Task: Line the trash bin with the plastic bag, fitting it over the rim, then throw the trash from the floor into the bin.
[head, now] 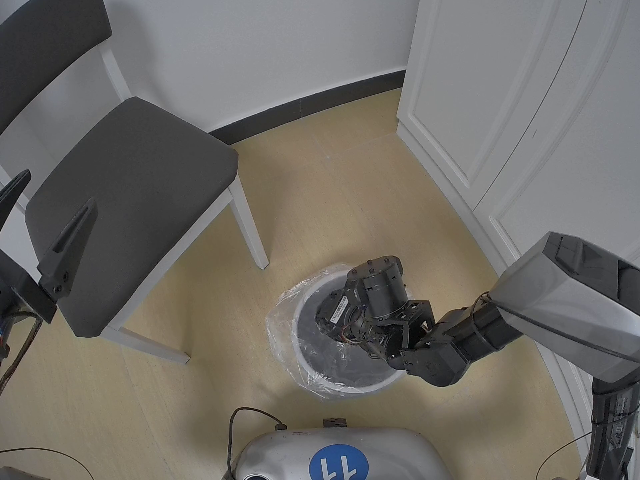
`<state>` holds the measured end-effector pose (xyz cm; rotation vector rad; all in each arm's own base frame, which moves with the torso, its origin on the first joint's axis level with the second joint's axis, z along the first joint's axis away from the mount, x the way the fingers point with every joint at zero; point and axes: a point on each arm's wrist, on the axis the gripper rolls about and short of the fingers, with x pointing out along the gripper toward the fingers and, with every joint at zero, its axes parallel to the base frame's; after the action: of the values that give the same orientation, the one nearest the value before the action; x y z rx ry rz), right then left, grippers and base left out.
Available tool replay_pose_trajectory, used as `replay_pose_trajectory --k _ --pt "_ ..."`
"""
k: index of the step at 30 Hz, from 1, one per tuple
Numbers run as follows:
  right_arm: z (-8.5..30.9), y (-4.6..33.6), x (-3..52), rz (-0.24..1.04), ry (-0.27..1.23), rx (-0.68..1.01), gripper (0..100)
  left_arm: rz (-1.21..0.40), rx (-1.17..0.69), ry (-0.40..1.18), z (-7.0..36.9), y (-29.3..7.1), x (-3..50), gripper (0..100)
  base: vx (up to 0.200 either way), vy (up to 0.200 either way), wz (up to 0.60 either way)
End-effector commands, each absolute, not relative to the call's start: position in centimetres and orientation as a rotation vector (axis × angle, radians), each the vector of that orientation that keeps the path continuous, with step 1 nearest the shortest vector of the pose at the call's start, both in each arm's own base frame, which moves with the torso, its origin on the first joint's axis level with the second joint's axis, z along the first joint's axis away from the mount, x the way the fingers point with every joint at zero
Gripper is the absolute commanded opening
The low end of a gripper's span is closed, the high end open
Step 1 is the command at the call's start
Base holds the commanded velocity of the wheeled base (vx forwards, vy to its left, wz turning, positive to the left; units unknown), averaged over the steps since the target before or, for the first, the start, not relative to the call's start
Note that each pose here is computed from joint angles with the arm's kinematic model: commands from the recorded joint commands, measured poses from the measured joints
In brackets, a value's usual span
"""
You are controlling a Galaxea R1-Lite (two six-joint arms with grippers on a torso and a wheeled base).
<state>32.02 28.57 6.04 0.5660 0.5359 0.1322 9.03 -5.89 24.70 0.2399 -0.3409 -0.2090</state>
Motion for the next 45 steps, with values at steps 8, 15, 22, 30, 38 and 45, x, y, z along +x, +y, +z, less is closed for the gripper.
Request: replay_pose_trajectory --k 8,15,22,30,38,45 --pt "4.0 27.1 30.8 0.129 0.572 0.405 0 -0.211 0.242 -0.338 24.6 -5.9 9.0 100 0.000 0.000 0.00" --pt "6.9 25.7 29.1 0.086 0.687 0.297 0 -0.211 0.245 -0.337 24.6 -5.9 9.0 100 0.000 0.000 0.00" --pt "5.9 26.0 29.5 0.061 0.732 0.274 0 -0.212 0.246 -0.335 24.5 -6.0 9.1 100 0.000 0.000 0.00" --pt "4.1 27.3 30.9 0.031 0.745 0.332 0 -0.212 0.246 -0.335 24.5 -6.0 9.1 100 0.000 0.000 0.00" --pt "4.3 27.8 31.3 0.027 0.734 0.408 0 -0.212 0.246 -0.335 24.5 -6.0 9.1 100 0.000 0.000 0.00" --pt "4.0 28.0 31.7 0.016 0.734 0.443 0 -0.212 0.249 -0.331 24.5 -6.0 9.2 100 0.000 0.000 0.00"
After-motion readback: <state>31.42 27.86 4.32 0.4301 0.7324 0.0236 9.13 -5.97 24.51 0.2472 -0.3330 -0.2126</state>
